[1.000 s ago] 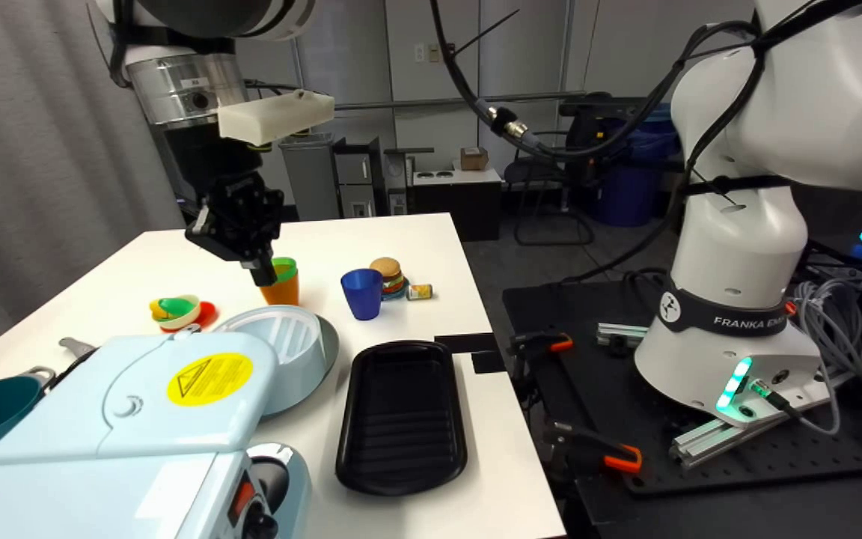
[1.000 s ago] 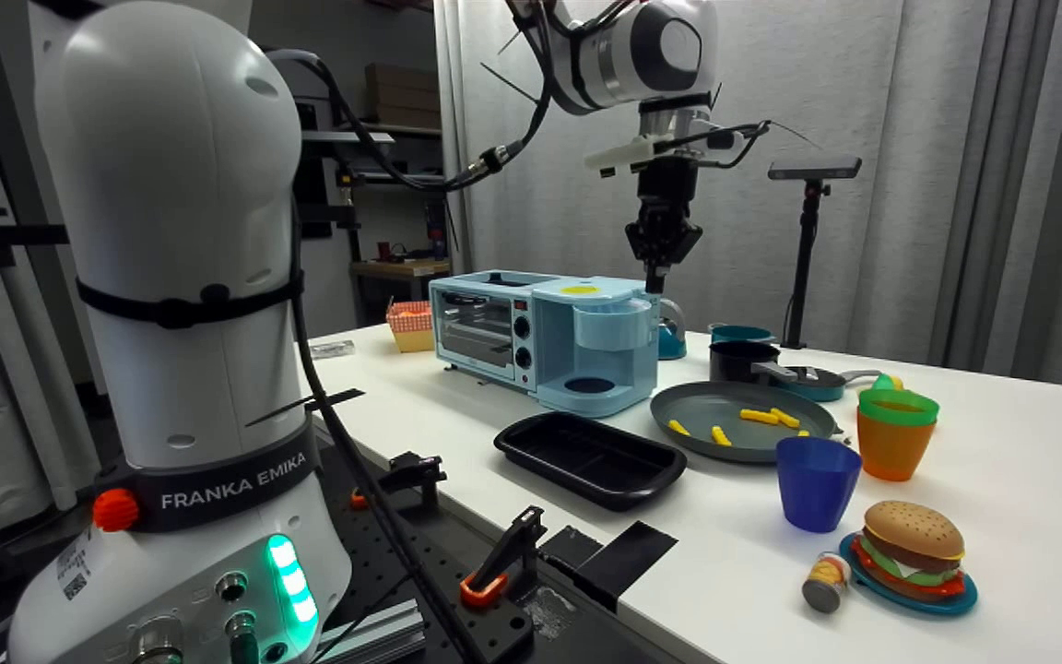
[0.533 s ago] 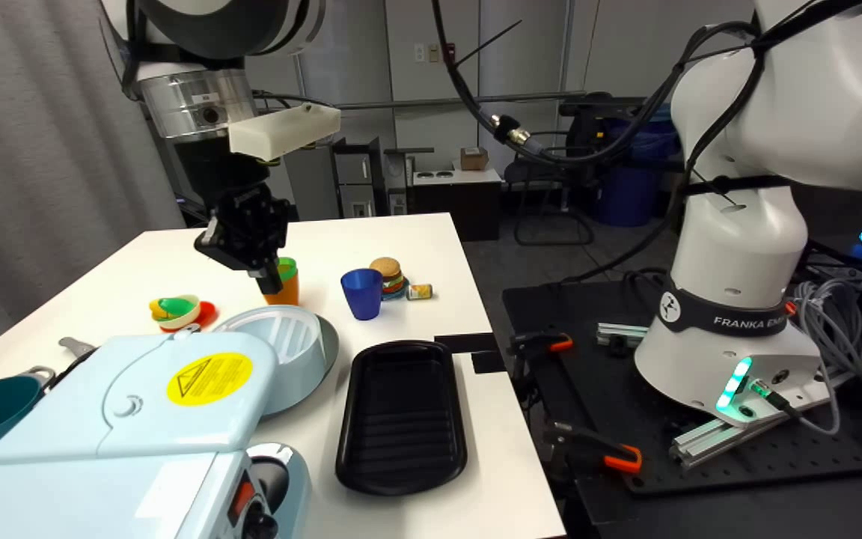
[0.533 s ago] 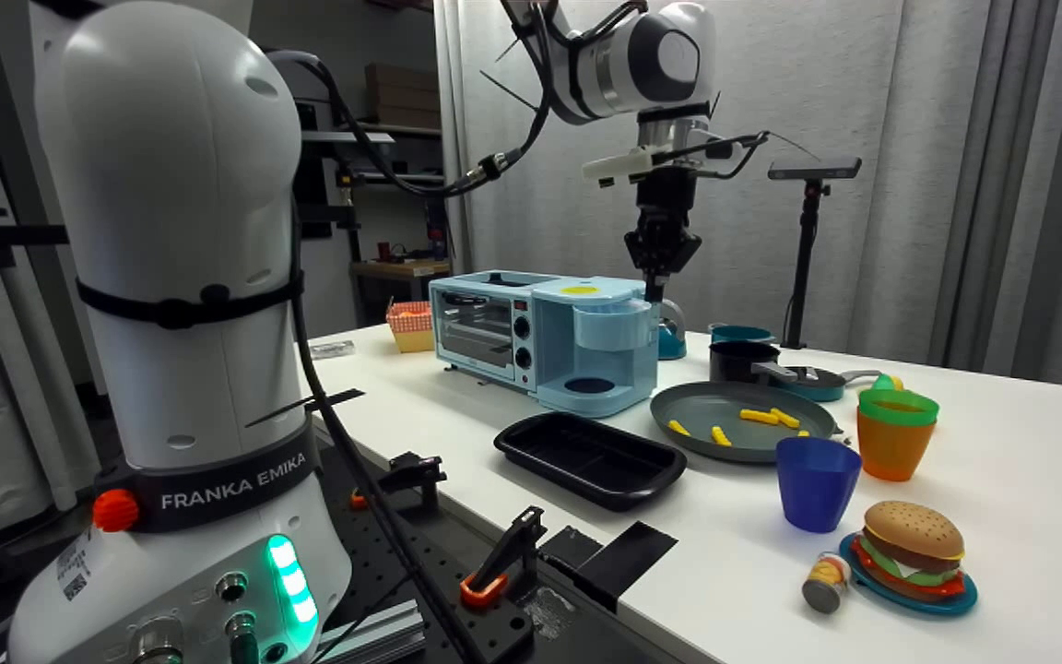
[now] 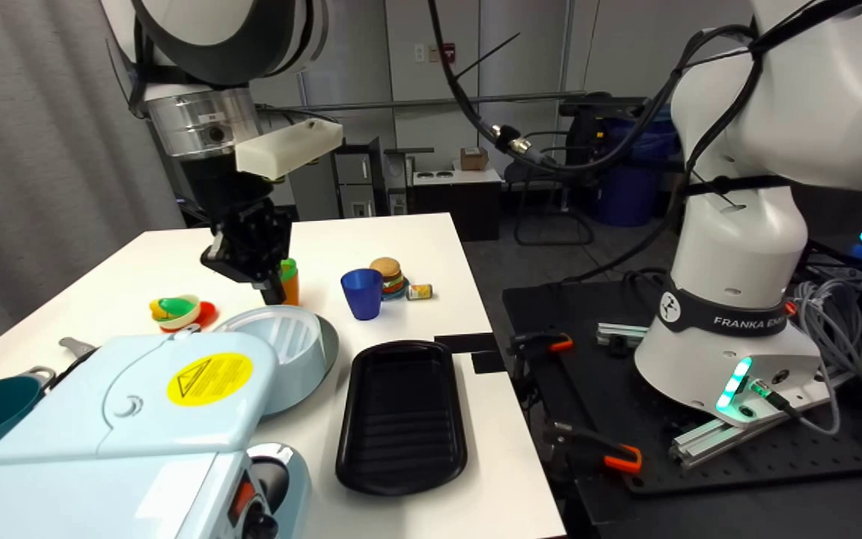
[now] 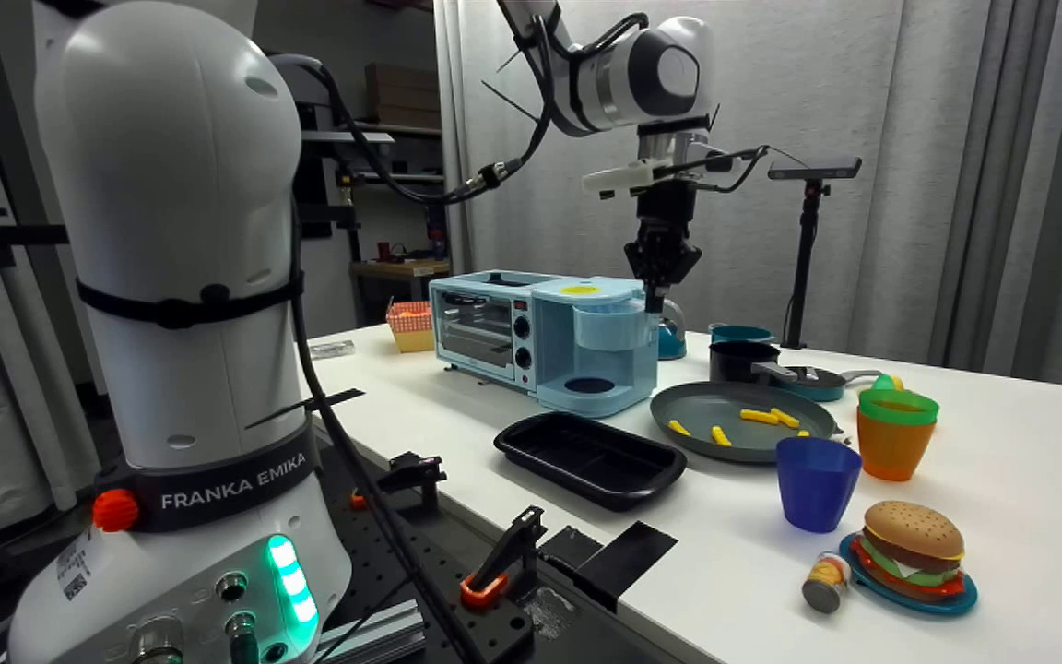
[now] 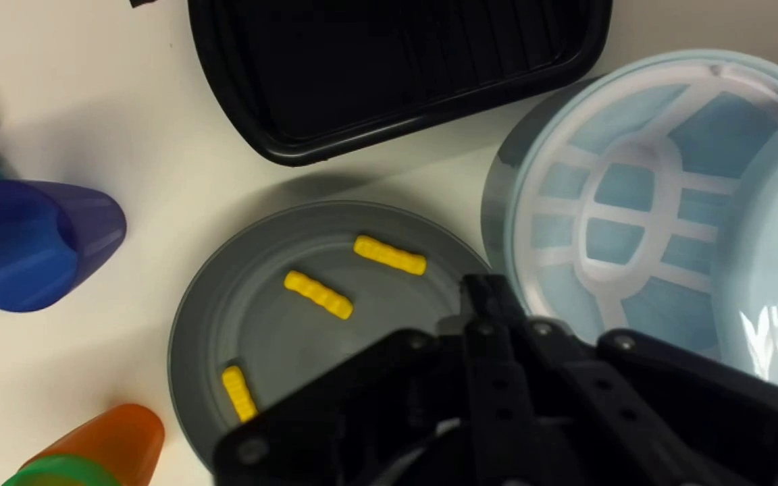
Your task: Press the top of the coffee maker to open the bowl and push it back to close it
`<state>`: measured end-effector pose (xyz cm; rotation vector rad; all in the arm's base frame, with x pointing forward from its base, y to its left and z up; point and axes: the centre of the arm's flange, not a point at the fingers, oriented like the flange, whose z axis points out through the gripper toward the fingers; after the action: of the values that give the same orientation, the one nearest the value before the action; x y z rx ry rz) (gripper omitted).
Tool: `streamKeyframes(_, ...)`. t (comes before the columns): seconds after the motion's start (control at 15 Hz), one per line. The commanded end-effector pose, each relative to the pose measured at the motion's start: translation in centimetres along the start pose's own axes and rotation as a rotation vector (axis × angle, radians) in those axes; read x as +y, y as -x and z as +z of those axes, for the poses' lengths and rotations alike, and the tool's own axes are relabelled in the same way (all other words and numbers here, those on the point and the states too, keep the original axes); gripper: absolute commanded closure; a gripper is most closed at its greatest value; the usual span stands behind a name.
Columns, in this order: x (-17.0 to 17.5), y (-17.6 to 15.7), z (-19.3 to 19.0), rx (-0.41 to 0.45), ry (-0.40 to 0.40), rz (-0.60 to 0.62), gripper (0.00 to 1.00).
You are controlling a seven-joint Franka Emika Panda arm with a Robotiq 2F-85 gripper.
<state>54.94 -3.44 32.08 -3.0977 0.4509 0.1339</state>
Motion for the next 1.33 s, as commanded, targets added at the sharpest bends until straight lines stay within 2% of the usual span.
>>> streamKeyframes(0.0,0.7,-0.2,1.1,0.008,-0.029,-0.004,1.00)
streamKeyframes(0.2,0.9,-0.4,1.5,0.004,-0.032,-0.015,1.00)
streamKeyframes(0.4,0.5,-0.1,1.1,0.003,-0.074,-0.047,1.00)
streamKeyframes(0.87,0.4,0.4,0.2,-0.061,-0.396,-0.190,1.00)
streamKeyframes(1.0,0.5,0.5,0.3,-0.083,-0.459,-0.216,1.00)
streamKeyframes(1.27,1.0,0.9,0.9,-0.131,-0.527,-0.247,1.00)
